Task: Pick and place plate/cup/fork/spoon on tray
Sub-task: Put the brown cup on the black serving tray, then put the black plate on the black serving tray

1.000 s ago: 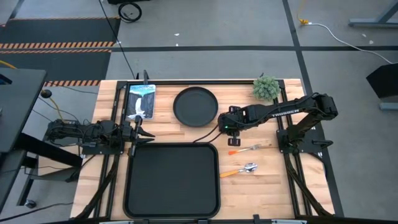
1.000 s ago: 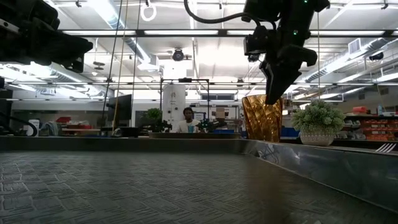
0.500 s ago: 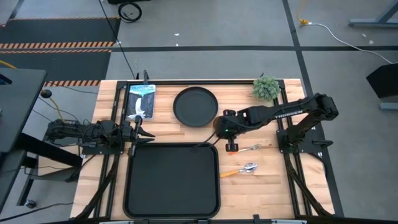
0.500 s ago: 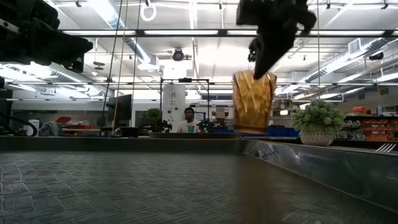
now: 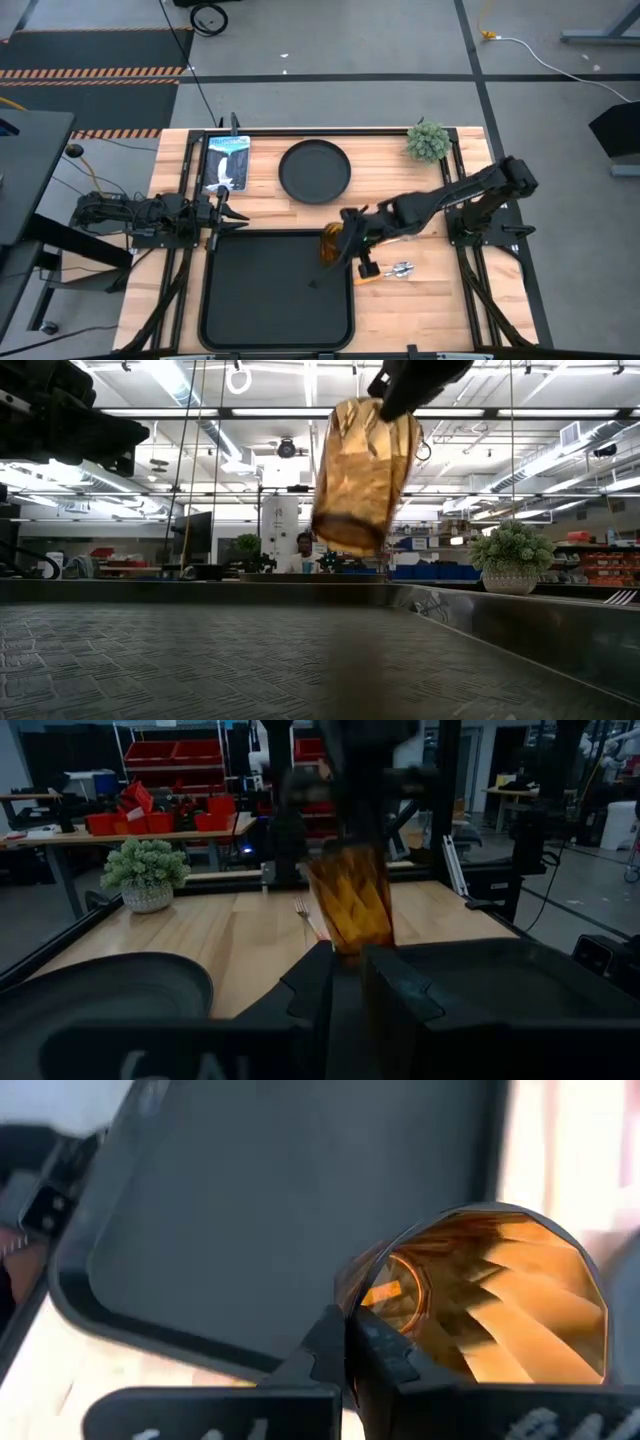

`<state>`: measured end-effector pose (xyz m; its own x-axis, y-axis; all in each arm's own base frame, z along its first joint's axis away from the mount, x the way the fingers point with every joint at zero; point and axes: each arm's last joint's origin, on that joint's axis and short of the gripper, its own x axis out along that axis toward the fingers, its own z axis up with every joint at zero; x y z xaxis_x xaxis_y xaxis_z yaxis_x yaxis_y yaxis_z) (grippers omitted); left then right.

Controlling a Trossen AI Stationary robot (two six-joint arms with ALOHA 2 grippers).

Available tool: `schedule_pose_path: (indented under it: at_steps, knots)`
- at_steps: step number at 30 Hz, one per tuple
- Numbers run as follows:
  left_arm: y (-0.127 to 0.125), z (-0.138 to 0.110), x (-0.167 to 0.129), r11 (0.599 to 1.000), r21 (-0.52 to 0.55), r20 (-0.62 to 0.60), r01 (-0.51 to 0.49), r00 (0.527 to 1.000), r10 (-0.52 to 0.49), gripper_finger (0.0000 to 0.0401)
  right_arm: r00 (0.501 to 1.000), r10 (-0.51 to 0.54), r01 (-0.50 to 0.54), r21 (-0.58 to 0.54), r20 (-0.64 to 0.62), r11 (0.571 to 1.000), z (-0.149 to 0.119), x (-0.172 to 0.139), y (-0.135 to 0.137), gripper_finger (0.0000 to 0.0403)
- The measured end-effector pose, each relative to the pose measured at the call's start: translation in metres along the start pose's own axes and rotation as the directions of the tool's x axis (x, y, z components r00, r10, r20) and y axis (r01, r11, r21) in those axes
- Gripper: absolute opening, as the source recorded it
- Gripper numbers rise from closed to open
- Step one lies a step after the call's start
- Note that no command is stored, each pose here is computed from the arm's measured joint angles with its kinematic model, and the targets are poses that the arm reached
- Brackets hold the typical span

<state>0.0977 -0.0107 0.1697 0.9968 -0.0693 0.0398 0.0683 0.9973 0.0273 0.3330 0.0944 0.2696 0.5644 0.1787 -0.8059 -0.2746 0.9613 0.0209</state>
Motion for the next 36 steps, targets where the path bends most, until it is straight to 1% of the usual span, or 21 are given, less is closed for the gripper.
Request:
schedule_pose_path:
  at_steps: [4,7,10,13,19,26,32,34,36]
  knots:
    - [0.000,0.000,0.000,1.000,0.000,-0.002,0.000,1.000,0.000,0.0064,0.994,0.008,-0.013,-0.043,-0.109,0.999,0.004,0.024,0.006,0.0012]
    - [0.000,0.000,0.000,1.000,0.000,-0.004,0.000,1.000,0.000,0.0064,0.979,-0.047,0.030,-0.088,-0.197,0.996,0.009,0.035,0.007,0.0012]
    - [0.000,0.000,0.000,1.000,0.000,-0.003,0.000,1.000,0.000,0.0064,0.971,-0.076,0.050,-0.119,-0.227,0.992,0.015,0.043,0.006,0.0018]
    - [0.000,0.000,0.000,1.000,0.000,-0.003,0.000,1.000,0.000,0.0064,0.971,-0.060,0.028,-0.135,-0.233,0.990,0.018,0.050,0.007,0.0038]
    - [0.000,0.000,0.000,1.000,0.000,-0.003,0.000,1.000,0.000,0.0064,0.969,-0.066,0.035,-0.133,-0.237,0.990,0.017,0.052,0.006,0.0099]
    - [0.000,0.000,0.000,1.000,0.000,-0.003,0.000,1.000,0.000,0.0064,0.982,-0.070,0.056,-0.087,-0.173,0.995,0.024,0.028,0.006,0.0167]
    - [0.000,0.000,0.000,1.000,0.000,-0.003,0.000,1.000,0.000,0.0064,0.995,-0.076,0.073,-0.052,-0.066,0.996,0.031,-0.015,0.007,0.0196]
    - [0.000,0.000,0.000,1.000,0.000,-0.003,0.000,1.000,0.000,0.0064,0.988,-0.144,0.142,-0.053,-0.054,0.989,0.030,-0.029,0.004,0.0199]
    - [0.000,0.000,0.000,1.000,0.000,-0.003,0.000,1.000,0.000,0.0064,0.968,-0.244,0.241,-0.057,-0.055,0.969,0.027,-0.042,-0.003,0.0199]
